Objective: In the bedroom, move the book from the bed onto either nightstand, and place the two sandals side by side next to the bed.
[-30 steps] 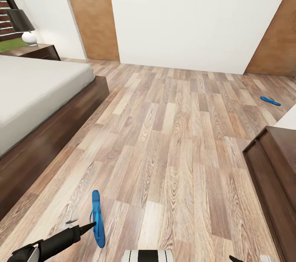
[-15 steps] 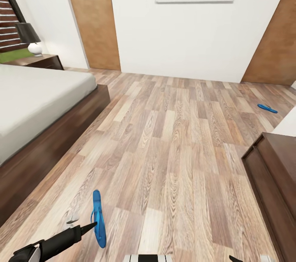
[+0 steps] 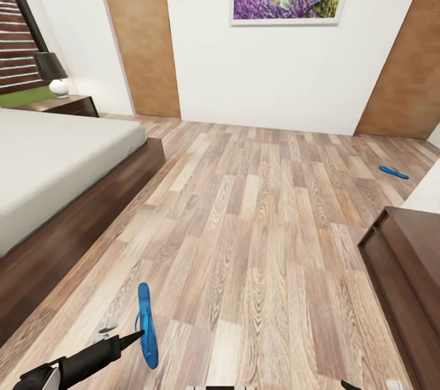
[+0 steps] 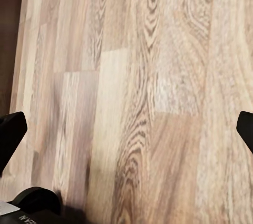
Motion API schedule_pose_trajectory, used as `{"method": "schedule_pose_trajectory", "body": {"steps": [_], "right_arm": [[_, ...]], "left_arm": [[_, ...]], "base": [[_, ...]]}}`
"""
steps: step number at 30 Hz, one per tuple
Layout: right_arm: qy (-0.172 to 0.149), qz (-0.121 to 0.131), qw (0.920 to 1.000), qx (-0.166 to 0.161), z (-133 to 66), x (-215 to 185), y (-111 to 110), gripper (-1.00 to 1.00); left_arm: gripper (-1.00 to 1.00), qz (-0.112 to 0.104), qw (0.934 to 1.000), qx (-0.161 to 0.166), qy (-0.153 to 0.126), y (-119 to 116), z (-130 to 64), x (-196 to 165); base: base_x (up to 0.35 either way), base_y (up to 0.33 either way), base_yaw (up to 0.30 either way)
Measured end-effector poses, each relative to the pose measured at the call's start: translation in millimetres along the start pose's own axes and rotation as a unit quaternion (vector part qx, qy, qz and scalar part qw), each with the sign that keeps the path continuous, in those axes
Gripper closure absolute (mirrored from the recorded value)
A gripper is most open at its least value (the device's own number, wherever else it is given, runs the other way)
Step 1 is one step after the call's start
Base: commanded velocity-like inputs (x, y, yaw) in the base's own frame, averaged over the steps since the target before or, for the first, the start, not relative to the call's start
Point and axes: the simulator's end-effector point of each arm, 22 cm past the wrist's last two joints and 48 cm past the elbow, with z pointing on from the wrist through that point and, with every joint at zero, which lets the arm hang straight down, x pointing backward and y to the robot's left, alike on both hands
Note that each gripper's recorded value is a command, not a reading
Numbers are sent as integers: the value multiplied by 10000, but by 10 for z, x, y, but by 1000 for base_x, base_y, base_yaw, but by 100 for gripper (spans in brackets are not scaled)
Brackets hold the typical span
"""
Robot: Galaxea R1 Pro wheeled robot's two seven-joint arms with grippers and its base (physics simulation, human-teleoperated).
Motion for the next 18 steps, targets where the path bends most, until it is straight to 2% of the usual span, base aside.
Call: {"method": "schedule_pose_trajectory", "body": {"steps": [18], "right_arm": [[-243,-203,9994,-157,-47,-213,181,-100]], "left_arm": [[100,216,9994,148,-233,-250,-63,-220]], "base": [[0,0,0]]}}
